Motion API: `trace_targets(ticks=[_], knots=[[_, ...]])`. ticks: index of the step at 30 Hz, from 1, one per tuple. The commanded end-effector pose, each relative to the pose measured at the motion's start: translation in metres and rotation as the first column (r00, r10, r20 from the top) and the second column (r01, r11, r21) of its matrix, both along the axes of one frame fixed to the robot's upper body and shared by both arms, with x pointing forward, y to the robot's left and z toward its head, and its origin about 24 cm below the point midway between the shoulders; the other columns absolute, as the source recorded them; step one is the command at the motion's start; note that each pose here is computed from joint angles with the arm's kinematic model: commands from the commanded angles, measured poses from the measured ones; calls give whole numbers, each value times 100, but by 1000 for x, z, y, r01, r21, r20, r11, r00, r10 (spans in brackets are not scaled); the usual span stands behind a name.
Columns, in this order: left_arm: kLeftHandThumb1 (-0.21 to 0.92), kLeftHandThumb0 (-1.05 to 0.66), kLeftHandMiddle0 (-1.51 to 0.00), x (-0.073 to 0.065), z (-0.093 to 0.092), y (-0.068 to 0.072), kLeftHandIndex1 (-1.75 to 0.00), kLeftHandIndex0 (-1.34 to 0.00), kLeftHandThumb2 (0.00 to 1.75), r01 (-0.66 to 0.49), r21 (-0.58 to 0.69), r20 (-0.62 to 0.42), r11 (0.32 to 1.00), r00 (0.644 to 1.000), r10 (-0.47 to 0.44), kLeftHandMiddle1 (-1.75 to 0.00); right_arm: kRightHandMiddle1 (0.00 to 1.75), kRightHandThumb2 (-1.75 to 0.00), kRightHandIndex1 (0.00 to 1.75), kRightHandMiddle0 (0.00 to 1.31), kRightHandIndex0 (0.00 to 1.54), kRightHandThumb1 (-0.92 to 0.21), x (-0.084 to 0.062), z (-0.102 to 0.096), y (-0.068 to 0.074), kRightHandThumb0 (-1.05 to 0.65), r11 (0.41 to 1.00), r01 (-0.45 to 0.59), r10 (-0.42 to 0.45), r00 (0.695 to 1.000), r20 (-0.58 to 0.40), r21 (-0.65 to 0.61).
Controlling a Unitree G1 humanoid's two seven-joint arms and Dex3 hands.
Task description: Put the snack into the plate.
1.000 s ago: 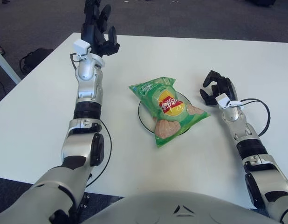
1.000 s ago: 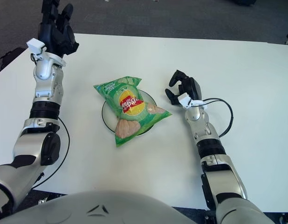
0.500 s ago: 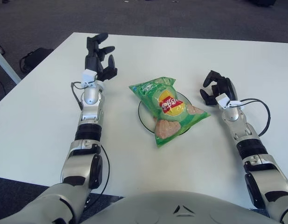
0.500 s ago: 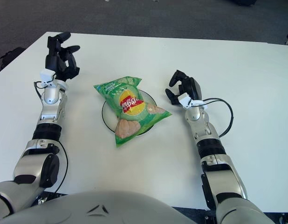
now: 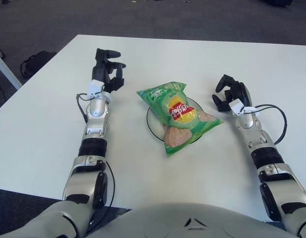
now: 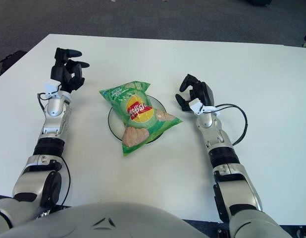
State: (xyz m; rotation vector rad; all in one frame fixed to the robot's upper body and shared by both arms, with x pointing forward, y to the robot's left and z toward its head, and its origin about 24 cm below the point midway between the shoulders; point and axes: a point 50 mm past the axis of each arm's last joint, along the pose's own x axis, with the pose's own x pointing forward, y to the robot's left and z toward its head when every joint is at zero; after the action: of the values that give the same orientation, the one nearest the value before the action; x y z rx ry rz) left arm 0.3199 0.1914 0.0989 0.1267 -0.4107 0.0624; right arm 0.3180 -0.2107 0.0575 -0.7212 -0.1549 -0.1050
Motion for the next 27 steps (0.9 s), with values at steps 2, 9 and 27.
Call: trace_targets(ticks=[2, 9, 27], knots=[[71, -38, -53, -5, -11, 7, -175, -32, 81, 14, 30, -58, 999, 998, -12, -164, 175, -143, 175, 69, 128, -23, -21, -47, -4, -52, 999, 35, -40, 976, -215, -25], [67, -39, -62, -11, -18, 8, -175, -35, 86, 51, 80, -91, 995, 995, -44, -174, 175, -143, 175, 69, 128, -22, -21, -48, -3, -52, 999, 32, -37, 976, -214, -25], [66, -39, -69, -21, -54, 16, -175, -36, 89, 98, 222, -174, 970, 983, -59, -170, 175, -143, 175, 69, 128, -23, -22, -48, -4, -52, 999, 42, -46, 975, -216, -27]])
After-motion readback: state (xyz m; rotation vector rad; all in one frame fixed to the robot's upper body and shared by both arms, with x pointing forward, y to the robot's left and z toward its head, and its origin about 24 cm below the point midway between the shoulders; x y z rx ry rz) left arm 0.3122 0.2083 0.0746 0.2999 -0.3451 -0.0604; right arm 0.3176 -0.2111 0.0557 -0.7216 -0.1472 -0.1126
